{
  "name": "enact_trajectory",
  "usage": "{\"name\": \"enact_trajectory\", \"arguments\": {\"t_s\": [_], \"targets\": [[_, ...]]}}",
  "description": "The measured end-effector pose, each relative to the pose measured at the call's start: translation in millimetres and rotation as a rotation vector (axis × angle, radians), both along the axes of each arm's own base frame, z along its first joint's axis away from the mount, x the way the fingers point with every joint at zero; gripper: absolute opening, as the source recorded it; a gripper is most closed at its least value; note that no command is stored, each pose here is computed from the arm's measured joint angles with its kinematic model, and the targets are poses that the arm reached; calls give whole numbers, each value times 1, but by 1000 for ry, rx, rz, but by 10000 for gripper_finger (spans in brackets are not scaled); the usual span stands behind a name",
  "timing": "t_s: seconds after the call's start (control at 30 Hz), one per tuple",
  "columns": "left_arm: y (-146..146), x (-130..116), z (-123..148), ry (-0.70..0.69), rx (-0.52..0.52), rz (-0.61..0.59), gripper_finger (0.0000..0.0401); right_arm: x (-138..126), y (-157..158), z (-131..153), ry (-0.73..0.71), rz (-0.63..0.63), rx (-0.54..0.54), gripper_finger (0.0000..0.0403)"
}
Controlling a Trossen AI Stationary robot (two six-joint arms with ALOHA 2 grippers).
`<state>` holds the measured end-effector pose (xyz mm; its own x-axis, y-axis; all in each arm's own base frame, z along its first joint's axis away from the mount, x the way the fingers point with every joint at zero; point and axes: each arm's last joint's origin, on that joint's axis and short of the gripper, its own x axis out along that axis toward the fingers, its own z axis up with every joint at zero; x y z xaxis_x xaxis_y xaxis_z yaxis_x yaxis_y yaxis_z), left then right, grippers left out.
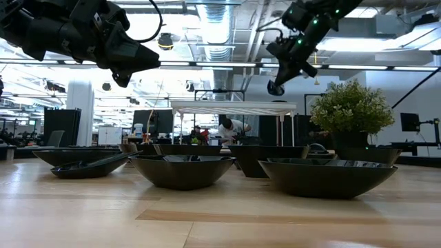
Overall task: Pick & Place Mini shaped plates
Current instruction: Stack the drop shaped plate on top of the drop shaped plate on the shelf
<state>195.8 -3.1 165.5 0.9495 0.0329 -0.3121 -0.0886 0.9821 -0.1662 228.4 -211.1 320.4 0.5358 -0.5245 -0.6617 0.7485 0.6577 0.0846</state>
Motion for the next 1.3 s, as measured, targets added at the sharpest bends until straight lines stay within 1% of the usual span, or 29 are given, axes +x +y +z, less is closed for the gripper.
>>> {"name": "enact_trajectory", "arguments": {"t_s": [0.1,0.2,0.27,0.67,1.3], "targets": [[0,0,0,0,1,0,88,-1,-13,-4,28,-22,16,0],[0,0,0,0,2,-1,88,-3,-21,-9,24,-19,50,0],[0,0,0,0,2,-1,88,-3,-23,-10,18,-17,53,0],[0,0,1,-8,2,-1,88,-5,-21,-13,49,-18,87,0],[0,0,1,-7,6,-2,88,-5,-20,-13,45,-24,91,0]]}}
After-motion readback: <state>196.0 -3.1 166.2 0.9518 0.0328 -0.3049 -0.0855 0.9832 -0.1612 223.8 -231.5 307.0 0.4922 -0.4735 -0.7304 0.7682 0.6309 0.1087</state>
